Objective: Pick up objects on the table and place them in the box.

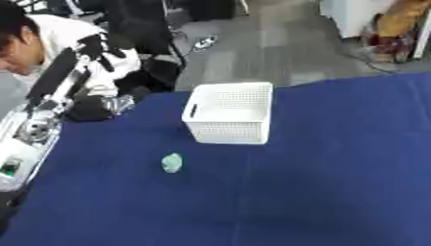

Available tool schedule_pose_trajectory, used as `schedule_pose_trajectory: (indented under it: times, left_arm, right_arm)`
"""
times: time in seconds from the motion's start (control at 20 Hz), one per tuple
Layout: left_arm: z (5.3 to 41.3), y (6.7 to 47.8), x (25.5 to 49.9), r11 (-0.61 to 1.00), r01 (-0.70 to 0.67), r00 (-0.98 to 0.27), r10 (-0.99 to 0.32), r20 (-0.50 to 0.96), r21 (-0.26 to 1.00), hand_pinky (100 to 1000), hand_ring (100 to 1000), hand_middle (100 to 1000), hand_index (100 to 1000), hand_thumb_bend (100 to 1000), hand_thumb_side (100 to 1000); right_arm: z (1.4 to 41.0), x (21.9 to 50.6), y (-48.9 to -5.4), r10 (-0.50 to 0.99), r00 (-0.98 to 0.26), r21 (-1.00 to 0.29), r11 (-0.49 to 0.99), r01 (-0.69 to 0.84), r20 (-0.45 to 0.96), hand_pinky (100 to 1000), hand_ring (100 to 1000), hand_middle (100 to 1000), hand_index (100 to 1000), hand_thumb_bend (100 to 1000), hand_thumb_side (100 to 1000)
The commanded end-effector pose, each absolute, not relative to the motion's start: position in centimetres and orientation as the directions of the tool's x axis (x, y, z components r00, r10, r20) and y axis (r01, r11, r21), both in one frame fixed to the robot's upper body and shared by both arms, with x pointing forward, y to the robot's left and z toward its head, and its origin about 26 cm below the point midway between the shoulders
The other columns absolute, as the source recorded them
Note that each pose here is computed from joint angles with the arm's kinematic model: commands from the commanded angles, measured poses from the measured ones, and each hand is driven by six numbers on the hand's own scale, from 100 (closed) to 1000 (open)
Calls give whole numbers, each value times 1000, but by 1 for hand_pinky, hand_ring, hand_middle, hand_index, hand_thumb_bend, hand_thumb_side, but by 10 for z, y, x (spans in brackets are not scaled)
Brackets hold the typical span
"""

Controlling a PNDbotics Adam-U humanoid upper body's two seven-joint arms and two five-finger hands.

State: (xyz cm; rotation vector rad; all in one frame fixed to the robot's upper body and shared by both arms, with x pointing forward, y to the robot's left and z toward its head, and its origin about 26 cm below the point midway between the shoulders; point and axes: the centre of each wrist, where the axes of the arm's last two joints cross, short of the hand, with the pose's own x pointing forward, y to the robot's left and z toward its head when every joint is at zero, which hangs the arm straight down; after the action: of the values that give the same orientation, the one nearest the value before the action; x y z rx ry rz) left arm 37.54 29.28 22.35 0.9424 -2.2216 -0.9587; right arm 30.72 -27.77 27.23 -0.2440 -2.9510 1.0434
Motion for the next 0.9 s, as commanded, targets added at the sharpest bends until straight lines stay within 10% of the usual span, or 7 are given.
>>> schedule_pose_trajectory:
  times: [0.05,0.55,0.9]
  left_arm:
    - [234,299,373,480,-410,-607,-778,161,776,516,667,792,842,690,611]
    - [231,298,374,485,-405,-590,-786,184,775,515,661,796,844,674,635]
    - [212,284,380,468,-413,-536,-818,206,781,710,767,869,877,551,879]
  right_arm:
    - [280,304,-279,162,-983,-628,758,179,-85,100,272,320,585,100,1000]
    - [279,304,-278,174,-981,-627,755,192,-91,100,270,316,579,100,1000]
    - [279,304,-278,181,-979,-627,753,199,-93,100,270,315,578,100,1000]
